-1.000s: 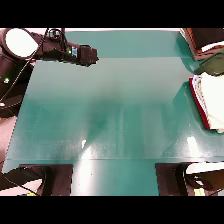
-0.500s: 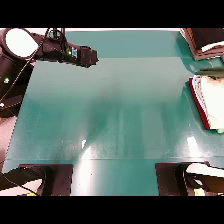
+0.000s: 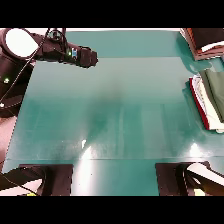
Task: Fold the shirts.
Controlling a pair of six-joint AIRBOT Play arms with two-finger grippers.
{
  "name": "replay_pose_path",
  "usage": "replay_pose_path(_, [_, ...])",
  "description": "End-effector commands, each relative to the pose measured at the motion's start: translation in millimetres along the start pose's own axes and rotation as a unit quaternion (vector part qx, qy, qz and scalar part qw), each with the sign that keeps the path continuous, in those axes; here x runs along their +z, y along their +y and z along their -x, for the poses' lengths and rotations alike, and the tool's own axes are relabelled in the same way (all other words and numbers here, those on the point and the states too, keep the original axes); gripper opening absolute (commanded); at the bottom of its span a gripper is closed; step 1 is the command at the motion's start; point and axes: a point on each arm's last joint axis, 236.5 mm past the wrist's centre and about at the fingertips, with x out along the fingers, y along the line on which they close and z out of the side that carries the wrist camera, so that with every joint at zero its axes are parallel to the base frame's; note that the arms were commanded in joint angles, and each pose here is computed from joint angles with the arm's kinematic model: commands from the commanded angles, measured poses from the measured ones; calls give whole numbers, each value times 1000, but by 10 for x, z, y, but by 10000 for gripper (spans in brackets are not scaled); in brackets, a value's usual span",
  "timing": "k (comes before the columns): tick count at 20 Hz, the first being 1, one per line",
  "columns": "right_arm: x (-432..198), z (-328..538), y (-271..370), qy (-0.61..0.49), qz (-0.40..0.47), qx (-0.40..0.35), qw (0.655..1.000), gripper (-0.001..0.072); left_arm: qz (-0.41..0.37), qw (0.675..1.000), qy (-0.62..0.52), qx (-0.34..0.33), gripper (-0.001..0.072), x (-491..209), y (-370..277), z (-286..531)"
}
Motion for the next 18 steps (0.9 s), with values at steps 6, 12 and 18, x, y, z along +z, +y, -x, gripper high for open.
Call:
replay_pose_path(6, [490, 642, 872, -94, 15, 130, 987, 680, -2, 1000, 0, 0, 26, -2, -2, -3])
replay_pose_path(12, [-263, 1085, 3116, -61, 247, 310, 916, 669, -4, 1000, 1, 3, 26, -6, 17, -2])
replay_pose_path(18, [-1242, 1393, 4104, -38, 375, 399, 836, 16, -2, 1000, -31, 1, 26, 146, 3, 2])
